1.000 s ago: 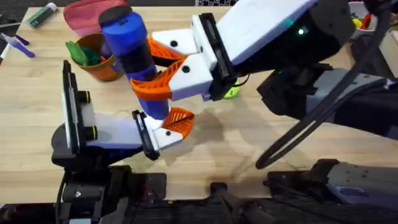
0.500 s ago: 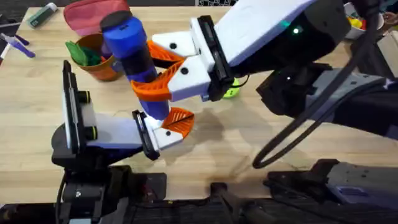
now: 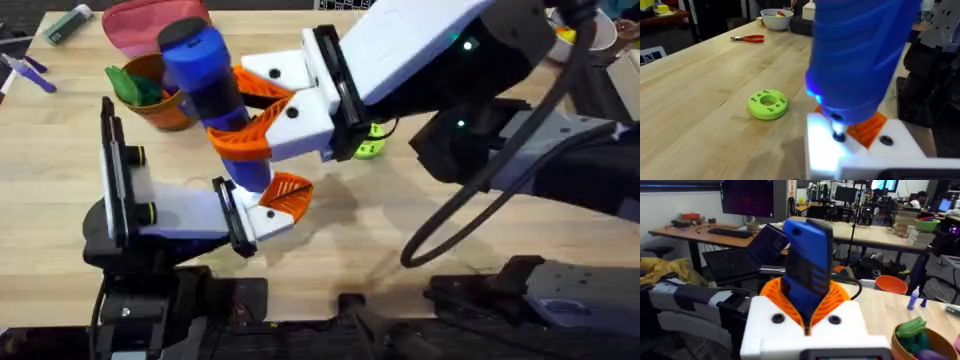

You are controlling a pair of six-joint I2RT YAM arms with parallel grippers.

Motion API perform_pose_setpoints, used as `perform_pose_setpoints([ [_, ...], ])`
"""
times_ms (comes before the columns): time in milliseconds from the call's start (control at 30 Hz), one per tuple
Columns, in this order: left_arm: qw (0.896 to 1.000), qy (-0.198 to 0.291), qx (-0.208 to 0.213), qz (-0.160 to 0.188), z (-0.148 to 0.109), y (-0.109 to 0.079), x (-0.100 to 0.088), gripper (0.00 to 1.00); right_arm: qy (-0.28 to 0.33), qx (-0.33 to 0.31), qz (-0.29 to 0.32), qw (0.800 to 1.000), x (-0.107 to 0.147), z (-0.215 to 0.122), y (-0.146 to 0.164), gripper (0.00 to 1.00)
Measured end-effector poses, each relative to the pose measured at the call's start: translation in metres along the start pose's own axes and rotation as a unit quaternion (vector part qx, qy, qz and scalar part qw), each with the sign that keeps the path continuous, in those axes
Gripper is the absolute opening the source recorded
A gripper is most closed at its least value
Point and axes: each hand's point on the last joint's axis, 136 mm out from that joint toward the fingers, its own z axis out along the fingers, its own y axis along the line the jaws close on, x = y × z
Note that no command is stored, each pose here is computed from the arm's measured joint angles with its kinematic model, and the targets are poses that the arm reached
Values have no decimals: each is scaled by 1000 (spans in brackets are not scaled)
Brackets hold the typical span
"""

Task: Pick up the gripper from the table and insert it into the empty holder that is missing its gripper. Then pick up a screw, insert it into the mounting hole, and use the screwdriver to tighten it. Finally, clean up the table by picking up the vegetable and placing it into the bucket.

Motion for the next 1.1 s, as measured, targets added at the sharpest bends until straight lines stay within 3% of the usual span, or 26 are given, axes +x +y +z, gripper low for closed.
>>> perform_pose_setpoints([
  [333,1000,0,0,0,0,0,0,6,5,-4,16,1000,-6,5,-5,24],
  [433,1000,0,0,0,0,0,0,6,23,-1,38,999,-19,12,-15,24],
  [633,1000,0,0,0,0,0,0,6,42,1,18,999,-64,24,-27,24],
  [767,1000,0,0,0,0,0,0,6,53,2,10,999,-74,24,-25,24],
  [933,1000,0,0,0,0,0,0,6,115,38,76,990,-50,6,-37,24],
  [1000,1000,0,0,0,0,0,0,6,159,83,111,978,-31,-10,-50,24],
  [1100,1000,0,0,0,0,0,0,6,247,168,140,944,-1,-45,-67,24],
])
